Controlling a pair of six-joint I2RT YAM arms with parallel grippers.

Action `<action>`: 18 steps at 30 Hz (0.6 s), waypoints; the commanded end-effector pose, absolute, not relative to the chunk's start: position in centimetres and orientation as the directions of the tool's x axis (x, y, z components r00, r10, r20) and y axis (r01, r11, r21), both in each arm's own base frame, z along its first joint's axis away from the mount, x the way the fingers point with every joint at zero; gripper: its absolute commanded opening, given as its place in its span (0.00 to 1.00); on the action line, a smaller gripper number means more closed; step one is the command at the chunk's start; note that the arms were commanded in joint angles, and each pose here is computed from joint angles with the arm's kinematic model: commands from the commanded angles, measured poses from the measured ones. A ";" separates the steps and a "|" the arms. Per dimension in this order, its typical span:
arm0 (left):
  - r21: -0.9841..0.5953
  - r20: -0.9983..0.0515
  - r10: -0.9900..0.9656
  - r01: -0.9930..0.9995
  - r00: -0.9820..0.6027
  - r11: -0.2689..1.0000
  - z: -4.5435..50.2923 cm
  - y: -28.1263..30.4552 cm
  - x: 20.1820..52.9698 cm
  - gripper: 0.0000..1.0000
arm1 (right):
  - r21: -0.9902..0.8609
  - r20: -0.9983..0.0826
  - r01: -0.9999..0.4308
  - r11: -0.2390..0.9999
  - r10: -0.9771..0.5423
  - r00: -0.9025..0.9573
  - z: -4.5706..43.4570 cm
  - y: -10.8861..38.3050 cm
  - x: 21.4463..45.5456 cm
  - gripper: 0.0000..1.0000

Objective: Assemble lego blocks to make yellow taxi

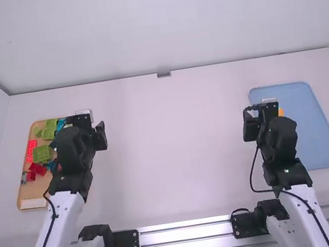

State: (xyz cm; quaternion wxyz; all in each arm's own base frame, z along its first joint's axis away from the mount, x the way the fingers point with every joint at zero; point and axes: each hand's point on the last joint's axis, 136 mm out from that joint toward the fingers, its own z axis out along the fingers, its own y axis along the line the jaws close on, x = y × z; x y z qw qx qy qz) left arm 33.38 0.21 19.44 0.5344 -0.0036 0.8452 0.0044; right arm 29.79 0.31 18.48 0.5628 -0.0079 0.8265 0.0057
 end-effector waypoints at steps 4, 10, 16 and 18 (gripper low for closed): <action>0.000 -0.909 0.000 0.000 -0.416 1.000 17.8 0.0 30.9 0.36 | 0.006 -0.928 -0.015 1.000 0.000 -0.373 15.7 0.3 27.9 0.34; 0.000 -0.909 0.000 0.000 -0.416 1.000 14.9 0.0 28.4 0.22 | 0.006 -0.928 -0.015 1.000 0.000 -0.373 12.6 0.3 26.2 0.21; 0.000 -0.909 0.000 0.000 -0.416 1.000 12.1 0.0 26.6 0.09 | 0.006 -0.928 -0.015 1.000 0.000 -0.373 9.8 0.3 25.1 0.10; 0.000 -0.909 0.000 0.000 -0.416 1.000 11.3 0.0 26.1 0.05 | 0.006 -0.928 -0.015 1.000 0.000 -0.373 9.0 0.3 24.8 0.06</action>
